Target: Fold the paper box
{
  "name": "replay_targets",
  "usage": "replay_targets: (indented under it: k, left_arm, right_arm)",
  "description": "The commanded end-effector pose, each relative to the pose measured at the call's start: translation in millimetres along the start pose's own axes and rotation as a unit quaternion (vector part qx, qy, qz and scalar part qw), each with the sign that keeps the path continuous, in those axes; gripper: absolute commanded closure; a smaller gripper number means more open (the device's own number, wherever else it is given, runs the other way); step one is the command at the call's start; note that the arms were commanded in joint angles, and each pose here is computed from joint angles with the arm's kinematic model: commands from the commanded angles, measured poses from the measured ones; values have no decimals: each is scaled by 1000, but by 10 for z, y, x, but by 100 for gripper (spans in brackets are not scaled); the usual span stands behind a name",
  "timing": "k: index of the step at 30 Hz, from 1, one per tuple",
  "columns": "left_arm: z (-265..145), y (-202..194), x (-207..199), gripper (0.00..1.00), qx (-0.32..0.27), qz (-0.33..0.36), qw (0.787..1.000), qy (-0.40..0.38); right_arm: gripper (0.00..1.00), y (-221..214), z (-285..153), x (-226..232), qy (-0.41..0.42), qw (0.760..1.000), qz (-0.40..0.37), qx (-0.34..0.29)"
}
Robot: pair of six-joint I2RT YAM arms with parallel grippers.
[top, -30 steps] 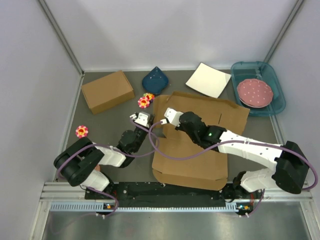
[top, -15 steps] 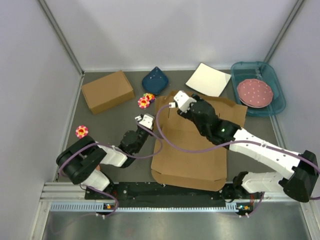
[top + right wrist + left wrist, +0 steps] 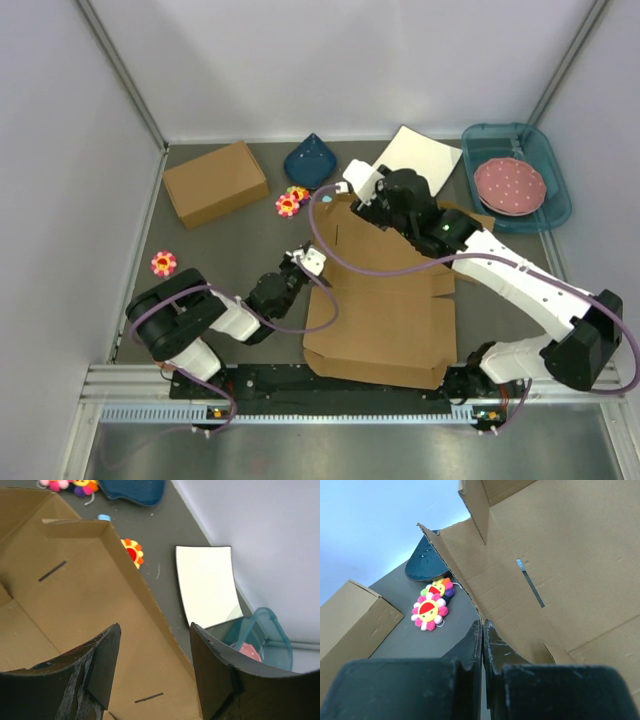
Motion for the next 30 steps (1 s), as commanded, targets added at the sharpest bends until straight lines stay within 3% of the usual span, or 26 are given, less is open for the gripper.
replay_targets:
  k: [1,11,20,30]
  left_arm:
    - [-12,386,17,100,-130,-21,991,16]
    - [-59,401,-35,100,-128,-14,991,24]
    - [-100,409,-60,100,-126,-8,992,29]
    - [-119,446,-66,100,-130,-5,991,33]
  right_arm:
    - [41,96,53,-30,37,999,-7,-18]
    - [43,38,374,55,44,999,-25,19]
    - [44,-3,579,-34,8,1000,-13,25]
    - [45,-136,768,73,27,999,7,27]
Point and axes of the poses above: each gripper's point midway between its finger pads, its own z axis out along the fingers, its own x axis along the line the jaws close on, y = z × x, the point moved 10 cm from there along -z, back along the fingers, and after that the axes turned 15 degrees about -z, right-handed, at the moved point
